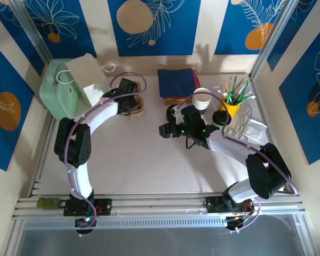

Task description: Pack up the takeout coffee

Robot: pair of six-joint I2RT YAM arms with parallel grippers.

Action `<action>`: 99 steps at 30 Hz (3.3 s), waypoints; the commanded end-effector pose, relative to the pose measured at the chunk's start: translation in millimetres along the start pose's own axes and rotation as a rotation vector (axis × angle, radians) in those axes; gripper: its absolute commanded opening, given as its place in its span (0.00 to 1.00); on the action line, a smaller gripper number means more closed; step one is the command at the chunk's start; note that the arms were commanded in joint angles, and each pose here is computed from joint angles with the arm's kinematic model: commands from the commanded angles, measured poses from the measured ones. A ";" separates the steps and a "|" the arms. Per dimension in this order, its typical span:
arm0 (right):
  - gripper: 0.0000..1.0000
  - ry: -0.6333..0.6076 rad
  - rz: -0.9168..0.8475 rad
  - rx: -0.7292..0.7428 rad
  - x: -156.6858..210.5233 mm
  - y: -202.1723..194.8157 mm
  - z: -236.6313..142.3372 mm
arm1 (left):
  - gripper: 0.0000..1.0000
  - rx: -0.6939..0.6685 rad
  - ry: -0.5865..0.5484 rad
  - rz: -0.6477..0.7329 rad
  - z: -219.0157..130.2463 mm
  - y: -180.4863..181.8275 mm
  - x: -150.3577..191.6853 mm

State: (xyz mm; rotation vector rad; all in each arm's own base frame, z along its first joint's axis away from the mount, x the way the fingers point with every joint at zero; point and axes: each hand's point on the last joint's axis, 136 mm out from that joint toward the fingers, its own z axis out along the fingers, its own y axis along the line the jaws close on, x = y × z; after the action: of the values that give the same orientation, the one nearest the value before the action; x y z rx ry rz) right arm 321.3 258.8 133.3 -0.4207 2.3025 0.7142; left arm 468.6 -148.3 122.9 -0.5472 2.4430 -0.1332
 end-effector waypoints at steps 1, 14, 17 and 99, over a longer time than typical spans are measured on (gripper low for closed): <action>0.82 -0.035 -0.017 -0.001 -15.9 4.6 0.7 | 0.57 -0.025 -0.004 -0.029 4.9 10.5 -6.3; 0.82 -0.017 -0.025 0.022 -14.5 1.0 8.3 | 0.45 0.038 0.038 -0.087 20.3 11.6 7.5; 0.82 -0.011 -0.028 0.025 -13.9 1.0 9.9 | 0.41 0.048 0.044 -0.091 21.2 11.3 8.9; 0.82 0.021 -0.090 0.059 -9.6 9.5 17.8 | 0.00 0.442 -0.070 -0.184 -43.8 -33.9 -22.5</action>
State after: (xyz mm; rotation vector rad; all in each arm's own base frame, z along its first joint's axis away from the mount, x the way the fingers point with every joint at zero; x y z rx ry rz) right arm 331.0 274.0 122.5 -0.4842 2.3316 0.6037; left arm 471.6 -171.2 154.0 -0.6066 2.2451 -0.6375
